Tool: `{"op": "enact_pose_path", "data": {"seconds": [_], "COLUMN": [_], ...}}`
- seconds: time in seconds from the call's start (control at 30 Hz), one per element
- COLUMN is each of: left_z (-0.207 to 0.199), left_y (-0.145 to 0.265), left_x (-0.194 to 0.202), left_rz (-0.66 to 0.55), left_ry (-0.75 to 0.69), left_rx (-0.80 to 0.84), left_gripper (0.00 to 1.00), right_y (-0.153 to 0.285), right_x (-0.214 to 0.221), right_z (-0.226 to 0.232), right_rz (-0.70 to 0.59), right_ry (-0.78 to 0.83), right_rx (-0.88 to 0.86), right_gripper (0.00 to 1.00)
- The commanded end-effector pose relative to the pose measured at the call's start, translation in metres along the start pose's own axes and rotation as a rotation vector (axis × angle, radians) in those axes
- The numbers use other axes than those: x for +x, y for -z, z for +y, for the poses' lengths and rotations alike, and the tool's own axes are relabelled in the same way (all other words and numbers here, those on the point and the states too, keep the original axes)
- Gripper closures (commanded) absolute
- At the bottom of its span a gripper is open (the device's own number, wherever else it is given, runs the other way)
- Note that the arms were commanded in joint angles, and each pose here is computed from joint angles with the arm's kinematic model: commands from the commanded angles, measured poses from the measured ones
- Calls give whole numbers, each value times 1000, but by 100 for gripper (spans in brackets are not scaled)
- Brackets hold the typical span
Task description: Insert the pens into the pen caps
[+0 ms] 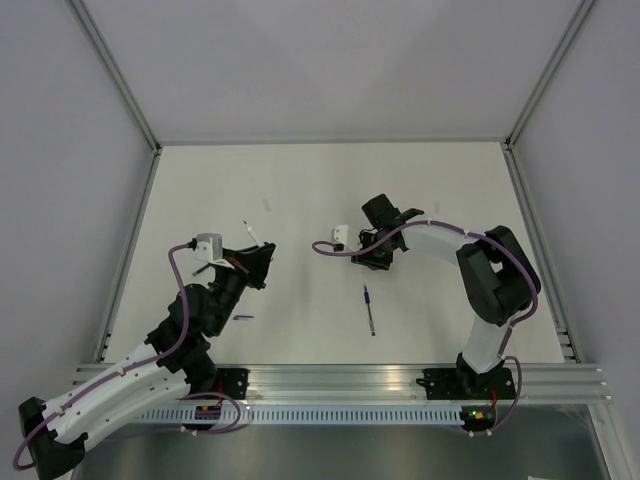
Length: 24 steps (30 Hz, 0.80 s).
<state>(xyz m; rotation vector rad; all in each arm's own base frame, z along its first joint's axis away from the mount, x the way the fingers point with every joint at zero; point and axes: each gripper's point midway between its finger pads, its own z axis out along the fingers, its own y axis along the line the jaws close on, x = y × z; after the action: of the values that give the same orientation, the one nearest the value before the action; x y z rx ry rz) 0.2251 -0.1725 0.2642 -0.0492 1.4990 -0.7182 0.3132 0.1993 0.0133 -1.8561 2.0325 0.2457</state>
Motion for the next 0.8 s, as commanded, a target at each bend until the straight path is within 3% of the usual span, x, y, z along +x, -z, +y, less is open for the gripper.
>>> {"op": "enact_pose_path", "data": {"seconds": [0.0,0.1,0.47,0.63,0.77], "left_z": [1,1,0,-1,-1], "left_y": [0,0,0,0,1], "left_x": [-5,-6,-5,-5,-6], "left_rz": [-25,-24,-20,-21,-24], "left_ry": [26,24,29,30,32], "left_rx": [-12,-11,-8,-6,-3], "left_gripper": [98,98,98,98,98], "right_y": [3,8,-2,-8,-11], "right_x": [4,7,15,22,23], "right_z": [1,5,10,13,13], "right_rz": [-7,-18,6,36,48], "right_ry": [-21,-21,-52,-68,-83], "right_rx": [-25,-39,-60,-82,-90], "right_gripper": [60,55,56,59,70]}}
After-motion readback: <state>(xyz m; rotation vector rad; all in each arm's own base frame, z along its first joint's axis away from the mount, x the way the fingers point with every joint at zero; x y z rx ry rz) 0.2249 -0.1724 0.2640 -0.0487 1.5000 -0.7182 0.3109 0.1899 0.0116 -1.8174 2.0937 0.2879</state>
